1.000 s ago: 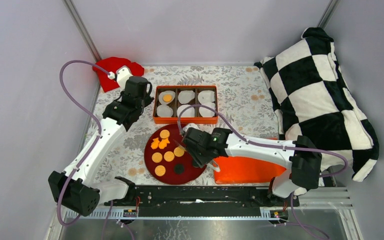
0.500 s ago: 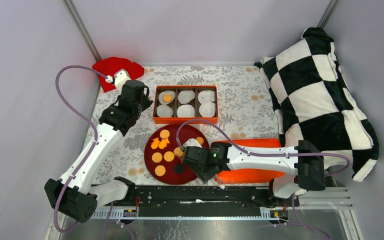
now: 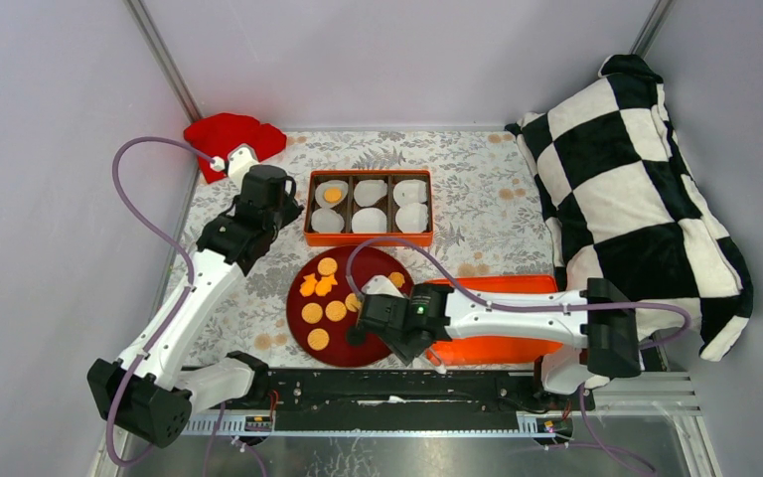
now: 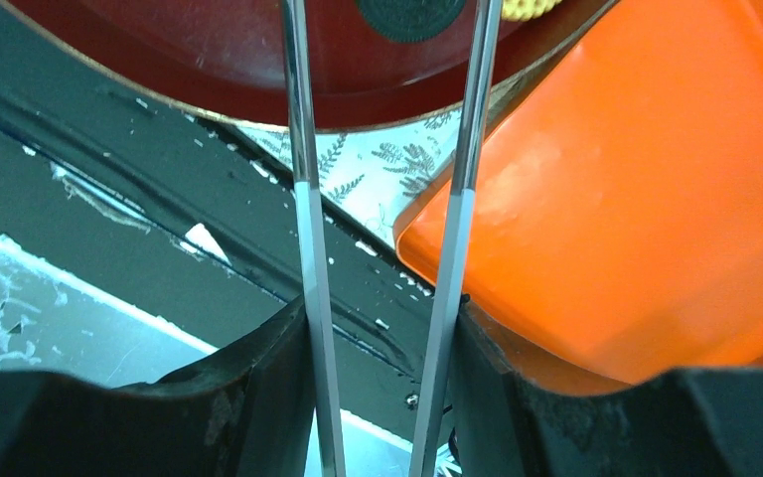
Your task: Pack the cookies
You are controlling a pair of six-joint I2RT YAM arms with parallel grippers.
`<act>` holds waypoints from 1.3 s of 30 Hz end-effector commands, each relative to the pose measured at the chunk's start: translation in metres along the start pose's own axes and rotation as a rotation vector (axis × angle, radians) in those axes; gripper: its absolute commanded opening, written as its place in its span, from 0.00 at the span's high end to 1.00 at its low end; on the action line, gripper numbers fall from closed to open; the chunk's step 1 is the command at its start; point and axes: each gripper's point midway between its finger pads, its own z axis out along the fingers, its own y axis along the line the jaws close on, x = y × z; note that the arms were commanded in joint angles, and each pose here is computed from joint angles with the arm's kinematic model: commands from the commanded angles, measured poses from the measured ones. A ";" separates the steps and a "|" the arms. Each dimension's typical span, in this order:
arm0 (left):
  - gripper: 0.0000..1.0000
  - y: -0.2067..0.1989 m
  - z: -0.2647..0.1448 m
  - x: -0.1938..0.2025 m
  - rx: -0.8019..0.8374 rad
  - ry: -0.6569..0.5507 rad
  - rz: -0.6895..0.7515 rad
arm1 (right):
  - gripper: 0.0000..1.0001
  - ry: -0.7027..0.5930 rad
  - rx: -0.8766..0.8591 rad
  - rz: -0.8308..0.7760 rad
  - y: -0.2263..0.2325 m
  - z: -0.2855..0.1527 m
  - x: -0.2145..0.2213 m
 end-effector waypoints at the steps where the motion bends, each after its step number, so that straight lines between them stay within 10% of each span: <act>1: 0.75 0.001 -0.003 0.001 0.011 0.000 -0.011 | 0.48 -0.063 0.102 -0.069 -0.006 -0.014 -0.026; 29: 0.75 0.014 -0.007 0.018 0.014 0.028 -0.027 | 0.54 0.001 -0.044 -0.181 0.033 0.024 -0.031; 39: 0.75 0.008 -0.005 0.011 0.019 0.020 -0.016 | 0.79 -0.089 0.053 -0.110 0.011 0.012 -0.065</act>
